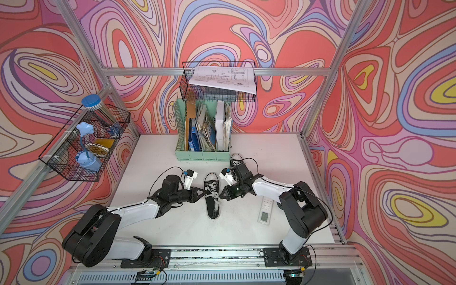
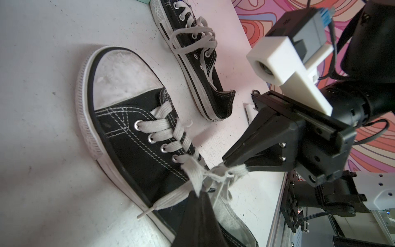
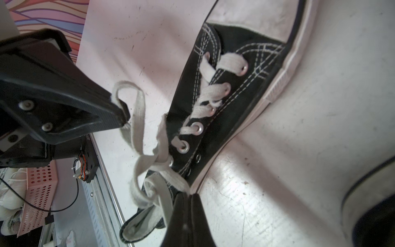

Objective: Tie the shoes
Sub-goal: Tie the shoelace on the shoe.

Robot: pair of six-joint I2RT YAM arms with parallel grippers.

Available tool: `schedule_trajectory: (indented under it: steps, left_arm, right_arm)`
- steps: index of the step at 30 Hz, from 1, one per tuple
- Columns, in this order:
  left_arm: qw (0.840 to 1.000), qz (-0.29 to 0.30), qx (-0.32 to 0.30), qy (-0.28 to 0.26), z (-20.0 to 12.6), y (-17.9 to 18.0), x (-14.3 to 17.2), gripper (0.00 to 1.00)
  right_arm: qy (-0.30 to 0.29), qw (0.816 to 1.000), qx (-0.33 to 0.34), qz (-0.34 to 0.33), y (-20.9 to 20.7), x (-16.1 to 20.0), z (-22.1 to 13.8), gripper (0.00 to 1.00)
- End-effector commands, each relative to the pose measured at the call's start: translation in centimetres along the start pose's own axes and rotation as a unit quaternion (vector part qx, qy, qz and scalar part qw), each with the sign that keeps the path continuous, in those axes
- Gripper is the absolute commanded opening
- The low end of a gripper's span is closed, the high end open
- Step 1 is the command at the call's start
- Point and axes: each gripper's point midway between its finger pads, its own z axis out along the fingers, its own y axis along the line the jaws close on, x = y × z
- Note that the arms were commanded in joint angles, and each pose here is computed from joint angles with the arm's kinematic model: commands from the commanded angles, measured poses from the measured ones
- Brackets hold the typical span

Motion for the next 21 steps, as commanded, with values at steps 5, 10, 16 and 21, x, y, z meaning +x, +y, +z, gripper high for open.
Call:
schedule_trajectory:
  steps: [5, 10, 16, 21]
  left_arm:
    - [1.000, 0.008, -0.026, -0.008, -0.4, 0.6, -0.2, 0.00]
    - [1.000, 0.010, -0.024, -0.001, -0.4, 0.7, 0.2, 0.00]
    - [1.000, 0.008, -0.016, 0.004, -0.2, 0.5, 0.3, 0.00]
    - [1.000, 0.009, -0.014, 0.005, -0.1, 0.4, 0.3, 0.00]
  right_arm:
    - [-0.001, 0.996, 0.067, 0.056, -1.9, 0.9, -0.6, 0.00]
    - [0.002, 0.996, 0.065, 0.054, -1.4, 1.1, -0.1, 0.01]
    - [0.005, 0.999, 0.034, -0.006, 0.1, 0.6, 0.7, 0.15]
    - [0.011, 0.998, 0.024, -0.051, 0.3, 0.0, 1.2, 0.23]
